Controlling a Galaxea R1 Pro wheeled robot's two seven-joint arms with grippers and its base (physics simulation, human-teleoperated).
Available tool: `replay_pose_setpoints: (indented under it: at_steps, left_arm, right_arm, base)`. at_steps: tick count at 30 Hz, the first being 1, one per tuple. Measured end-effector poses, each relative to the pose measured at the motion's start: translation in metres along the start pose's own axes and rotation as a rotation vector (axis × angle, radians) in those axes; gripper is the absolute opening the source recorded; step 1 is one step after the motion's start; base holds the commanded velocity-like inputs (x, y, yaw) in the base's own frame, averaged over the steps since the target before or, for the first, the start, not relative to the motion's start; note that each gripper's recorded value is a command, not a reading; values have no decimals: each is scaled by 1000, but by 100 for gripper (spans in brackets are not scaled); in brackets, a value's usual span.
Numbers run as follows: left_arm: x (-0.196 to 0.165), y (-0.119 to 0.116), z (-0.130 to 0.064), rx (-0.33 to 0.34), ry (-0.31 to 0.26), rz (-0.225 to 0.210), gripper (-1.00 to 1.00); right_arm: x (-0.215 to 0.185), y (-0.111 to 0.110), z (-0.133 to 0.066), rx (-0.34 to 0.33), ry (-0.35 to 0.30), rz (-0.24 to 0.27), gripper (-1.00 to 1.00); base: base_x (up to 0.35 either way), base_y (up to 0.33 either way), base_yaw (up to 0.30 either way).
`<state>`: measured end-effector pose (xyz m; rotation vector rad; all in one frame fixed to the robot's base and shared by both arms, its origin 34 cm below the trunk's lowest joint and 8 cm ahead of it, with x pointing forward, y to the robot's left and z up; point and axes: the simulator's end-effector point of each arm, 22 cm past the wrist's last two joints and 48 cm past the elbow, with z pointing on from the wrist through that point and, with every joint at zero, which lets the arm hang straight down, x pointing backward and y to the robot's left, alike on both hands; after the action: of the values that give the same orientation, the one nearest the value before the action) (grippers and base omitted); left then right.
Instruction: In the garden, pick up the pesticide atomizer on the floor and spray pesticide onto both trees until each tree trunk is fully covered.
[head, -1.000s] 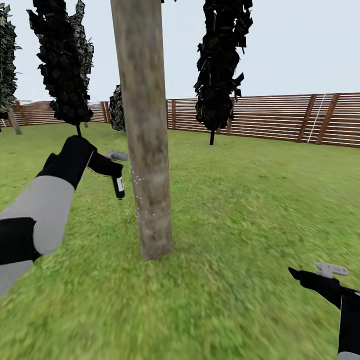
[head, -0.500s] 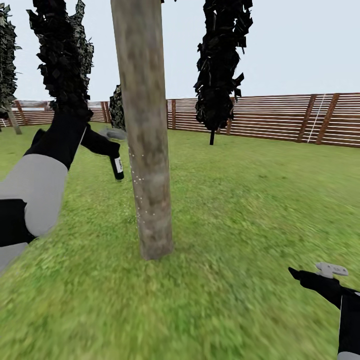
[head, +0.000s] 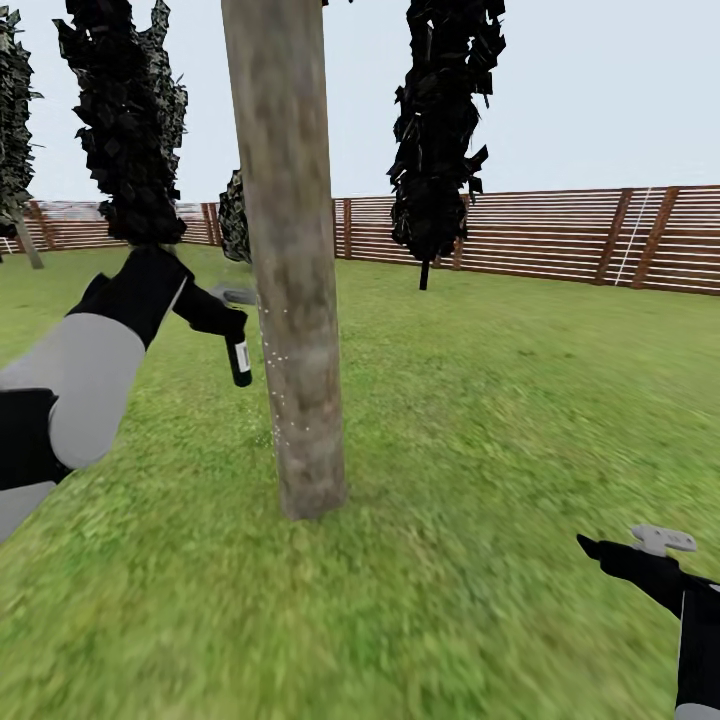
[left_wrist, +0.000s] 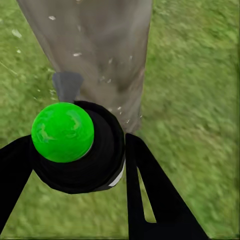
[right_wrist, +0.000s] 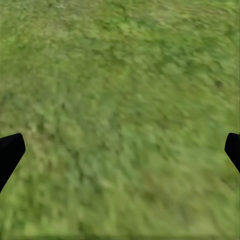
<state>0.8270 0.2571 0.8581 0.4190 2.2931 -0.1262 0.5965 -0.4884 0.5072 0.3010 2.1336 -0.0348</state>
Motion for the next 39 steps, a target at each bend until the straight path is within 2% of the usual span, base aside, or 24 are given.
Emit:
replay_pose_setpoints:
  at_steps: [4,9,10,14,16,25,30,35,39]
  left_arm:
    - [9,0,6,5,20,-5,-100]
    - [41,-7,35,48,81,20,-100]
    - [55,-10,44,63,107,23,-100]
    - [82,-16,64,89,141,38,-100]
    - [109,-19,80,99,179,39,-100]
    - [187,-36,125,148,239,65,-100]
    - [231,-26,149,59,274,90,-100]
    - [273,-49,173,79,294,119,-100]
    - [306,-49,185,32,322,134,-100]
  right_arm:
    - [0,0,0,0,-1,0,100]
    - [-1,0,0,0,-1,0,100]
    - [0,0,0,0,-1,0,100]
    - [0,0,0,1,-1,-1,100]
    - [0,0,0,1,-1,-1,100]
    - [-1,0,0,0,-1,-2,100]
    - [-1,0,0,0,-1,-2,100]
    - [0,0,0,-1,0,-2,100]
    - [-1,1,0,-1,-1,-3,100]
  base:
    - [0,0,0]
    - [0,0,0]
    - [0,0,0]
    - [0,0,0]
    - [0,0,0]
    - [0,0,0]
    - [0,0,0]
    - [0,0,0]
    - [0,0,0]
